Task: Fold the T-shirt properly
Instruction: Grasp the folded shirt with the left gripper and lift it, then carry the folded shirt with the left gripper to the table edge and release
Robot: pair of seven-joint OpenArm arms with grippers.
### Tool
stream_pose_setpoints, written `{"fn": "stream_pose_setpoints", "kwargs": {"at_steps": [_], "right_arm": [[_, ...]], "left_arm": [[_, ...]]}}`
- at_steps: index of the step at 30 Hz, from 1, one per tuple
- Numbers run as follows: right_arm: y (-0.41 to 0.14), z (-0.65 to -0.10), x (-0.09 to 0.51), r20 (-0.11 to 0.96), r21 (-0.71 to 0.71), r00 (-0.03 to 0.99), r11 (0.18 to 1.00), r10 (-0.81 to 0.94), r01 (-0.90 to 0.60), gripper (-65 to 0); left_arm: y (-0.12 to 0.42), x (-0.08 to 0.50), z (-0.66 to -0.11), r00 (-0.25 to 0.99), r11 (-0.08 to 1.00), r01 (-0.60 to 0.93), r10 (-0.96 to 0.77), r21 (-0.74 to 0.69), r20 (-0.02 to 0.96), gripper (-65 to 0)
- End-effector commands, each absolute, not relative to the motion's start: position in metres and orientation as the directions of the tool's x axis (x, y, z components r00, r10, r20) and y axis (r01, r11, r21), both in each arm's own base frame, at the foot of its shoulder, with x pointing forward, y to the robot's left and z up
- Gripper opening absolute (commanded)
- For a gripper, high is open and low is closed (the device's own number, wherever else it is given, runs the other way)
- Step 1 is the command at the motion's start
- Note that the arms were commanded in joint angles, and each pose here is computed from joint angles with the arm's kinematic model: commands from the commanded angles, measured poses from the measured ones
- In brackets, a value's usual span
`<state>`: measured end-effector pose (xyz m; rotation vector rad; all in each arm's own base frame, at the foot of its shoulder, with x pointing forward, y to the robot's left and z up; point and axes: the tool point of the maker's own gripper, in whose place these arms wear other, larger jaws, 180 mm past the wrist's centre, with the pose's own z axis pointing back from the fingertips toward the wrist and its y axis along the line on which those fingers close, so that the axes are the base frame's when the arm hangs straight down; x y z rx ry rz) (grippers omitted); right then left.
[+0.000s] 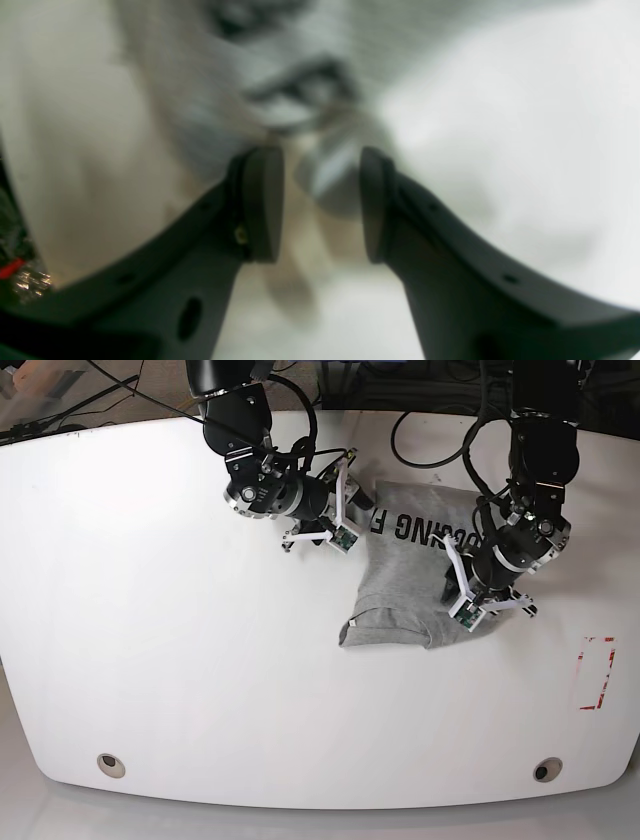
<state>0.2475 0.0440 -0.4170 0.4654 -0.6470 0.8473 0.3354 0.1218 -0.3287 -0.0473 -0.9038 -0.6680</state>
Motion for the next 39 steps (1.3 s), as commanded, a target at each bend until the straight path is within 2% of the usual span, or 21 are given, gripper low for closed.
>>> {"fn": "stream_pose_setpoints", "kwargs": {"at_steps": [1,3,6,12,18,22,24,34,39], "right_arm": [[0.044,-0.397,0.263,0.727,0.085,0.454,0.588,0.516,-0.804,-40.4],[0.043,-0.393,0.266,0.733,0.072,0.443,0.589,0.516,-0.805,-40.4],[0.03,-0.391,0.274,0.736,0.063,0.458,0.623,0.499,-0.78,-40.4],[0.002,-0.389,0.293,0.738,0.051,0.495,0.693,0.459,-0.719,-40.4],[-0.026,-0.383,0.308,0.746,0.037,0.521,0.755,0.416,-0.655,-40.4],[-0.054,-0.382,0.319,0.73,0.024,0.56,0.804,0.391,-0.594,-40.4],[-0.069,-0.379,0.326,0.726,0.016,0.577,0.83,0.374,-0.558,-40.4],[-0.092,-0.365,0.34,0.749,-0.011,0.57,0.866,0.338,-0.5,-40.4],[-0.094,-0.353,0.342,0.765,-0.04,0.543,0.867,0.346,-0.496,-40.4]], "left_arm": [[0.108,0.34,-0.317,0.402,0.81,0.549,-0.472,0.207,0.785,-40.7],[0.1,0.34,-0.32,0.428,0.842,0.515,-0.415,0.161,0.803,-30.4],[0.093,0.34,-0.331,0.486,0.884,0.458,-0.334,0.09,0.808,-21.4],[0.097,0.333,-0.386,0.605,0.914,0.407,-0.268,-0.001,0.75,-21.1],[0.117,0.309,-0.451,0.724,0.932,0.359,-0.239,-0.057,0.647,-21.1],[0.173,0.298,-0.463,0.764,0.95,0.312,-0.257,0.01,0.592,-21.1],[0.218,0.294,-0.462,0.787,0.97,0.237,-0.221,0.05,0.575,-21.1],[0.388,0.249,-0.446,0.877,0.966,0.138,-0.222,0.218,0.427,-21.1],[0.439,0.241,-0.425,0.876,0.95,0.146,-0.253,0.275,0.41,-21.1]]}}
